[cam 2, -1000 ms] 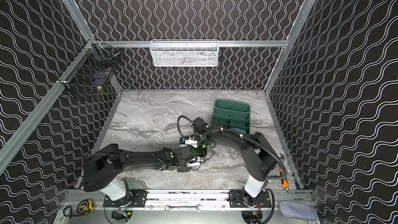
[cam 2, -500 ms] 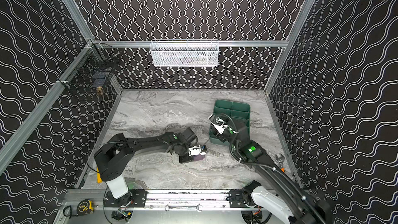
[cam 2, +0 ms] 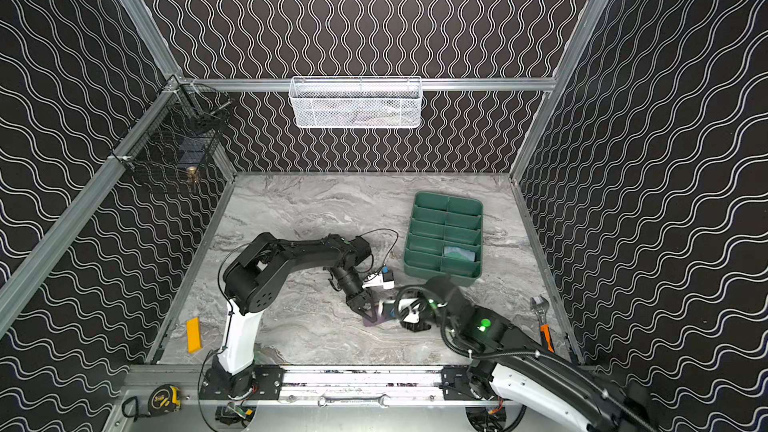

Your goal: Roll the socks

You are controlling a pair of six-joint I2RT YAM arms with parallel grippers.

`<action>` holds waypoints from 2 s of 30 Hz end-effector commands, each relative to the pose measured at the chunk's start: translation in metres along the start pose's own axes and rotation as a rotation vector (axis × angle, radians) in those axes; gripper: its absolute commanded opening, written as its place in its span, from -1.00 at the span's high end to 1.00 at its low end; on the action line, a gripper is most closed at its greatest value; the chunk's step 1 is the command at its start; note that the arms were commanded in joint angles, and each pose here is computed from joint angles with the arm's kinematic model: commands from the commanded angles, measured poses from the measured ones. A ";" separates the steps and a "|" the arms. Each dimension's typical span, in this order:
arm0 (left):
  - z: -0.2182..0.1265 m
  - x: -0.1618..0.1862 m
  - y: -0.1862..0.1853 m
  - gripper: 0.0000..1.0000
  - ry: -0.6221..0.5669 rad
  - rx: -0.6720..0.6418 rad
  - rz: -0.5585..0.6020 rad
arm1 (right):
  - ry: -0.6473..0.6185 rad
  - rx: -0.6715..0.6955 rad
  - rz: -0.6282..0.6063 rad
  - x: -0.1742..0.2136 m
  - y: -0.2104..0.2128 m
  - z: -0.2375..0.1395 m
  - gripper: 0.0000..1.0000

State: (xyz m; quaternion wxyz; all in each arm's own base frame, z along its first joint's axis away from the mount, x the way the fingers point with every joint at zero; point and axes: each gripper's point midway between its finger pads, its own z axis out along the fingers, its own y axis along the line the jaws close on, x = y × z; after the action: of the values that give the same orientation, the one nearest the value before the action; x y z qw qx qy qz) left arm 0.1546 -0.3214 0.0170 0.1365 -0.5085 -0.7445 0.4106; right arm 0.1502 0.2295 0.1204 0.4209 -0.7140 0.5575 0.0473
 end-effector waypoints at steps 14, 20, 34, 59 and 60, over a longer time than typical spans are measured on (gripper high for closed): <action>-0.009 0.062 0.082 1.00 0.340 -0.455 -0.069 | 0.217 -0.115 -0.110 0.021 0.041 0.096 0.23; -0.019 0.046 0.080 0.87 0.293 -0.503 -0.020 | 0.322 -0.272 -0.101 0.040 0.073 0.095 0.99; -0.268 -0.014 0.021 -0.02 -0.275 -1.464 0.162 | 0.441 -0.743 0.211 0.020 0.113 0.055 1.00; -0.123 0.000 -0.094 -0.11 -0.049 -1.313 0.738 | 0.418 -0.740 0.495 0.036 0.005 0.126 1.00; -0.116 0.002 -0.090 -0.13 -0.054 -1.298 0.730 | 0.412 -0.751 0.503 0.036 0.004 0.126 1.00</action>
State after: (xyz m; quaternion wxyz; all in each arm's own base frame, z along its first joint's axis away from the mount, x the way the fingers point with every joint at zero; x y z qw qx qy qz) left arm 0.1752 -0.2691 0.1666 -0.3519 -0.7008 -0.6096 -0.1158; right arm 0.1918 0.2852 0.0301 -0.0302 -0.6357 0.7361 0.2303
